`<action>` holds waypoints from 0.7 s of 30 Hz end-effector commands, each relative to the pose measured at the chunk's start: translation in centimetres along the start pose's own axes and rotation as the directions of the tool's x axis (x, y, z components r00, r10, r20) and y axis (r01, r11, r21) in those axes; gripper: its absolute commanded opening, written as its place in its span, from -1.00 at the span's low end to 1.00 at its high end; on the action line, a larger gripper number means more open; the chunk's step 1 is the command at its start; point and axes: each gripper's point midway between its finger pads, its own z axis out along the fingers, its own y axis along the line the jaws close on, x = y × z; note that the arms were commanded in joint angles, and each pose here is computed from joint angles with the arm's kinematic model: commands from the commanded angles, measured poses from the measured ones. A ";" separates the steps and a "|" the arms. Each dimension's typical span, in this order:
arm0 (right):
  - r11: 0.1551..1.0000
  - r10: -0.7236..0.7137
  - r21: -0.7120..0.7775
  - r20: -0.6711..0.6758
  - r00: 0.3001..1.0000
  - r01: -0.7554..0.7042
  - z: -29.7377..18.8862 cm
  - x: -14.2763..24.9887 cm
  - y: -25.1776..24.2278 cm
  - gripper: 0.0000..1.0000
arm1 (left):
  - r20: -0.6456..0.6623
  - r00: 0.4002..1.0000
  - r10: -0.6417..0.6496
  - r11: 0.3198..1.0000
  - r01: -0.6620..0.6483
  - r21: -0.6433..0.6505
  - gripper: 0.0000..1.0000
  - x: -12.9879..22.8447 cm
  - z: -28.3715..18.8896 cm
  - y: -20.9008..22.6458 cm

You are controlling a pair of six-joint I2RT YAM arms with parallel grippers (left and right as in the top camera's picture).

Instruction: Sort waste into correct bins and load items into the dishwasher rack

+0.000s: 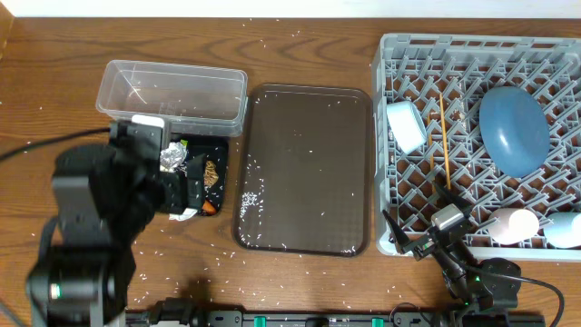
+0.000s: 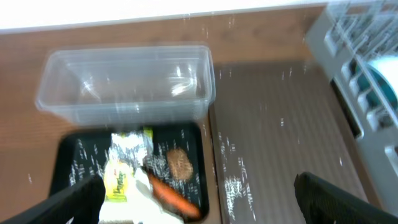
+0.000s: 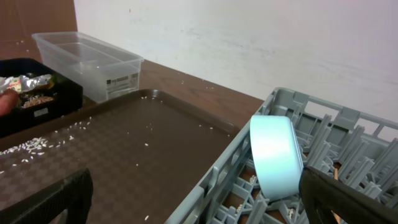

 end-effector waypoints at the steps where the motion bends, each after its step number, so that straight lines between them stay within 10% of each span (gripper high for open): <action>1: 1.000 -0.005 0.008 -0.003 1.000 0.005 0.0 0.3 -0.2 0.99 | 0.077 0.993 0.090 0.996 -0.091 0.010 0.96 0.5 -0.6 -0.5; 21: 1.000 -0.005 0.008 -0.004 1.000 0.005 0.0 0.4 -0.2 0.99 | 0.451 0.852 0.267 0.962 -0.264 -0.071 0.96 5.9 0.7 -1.8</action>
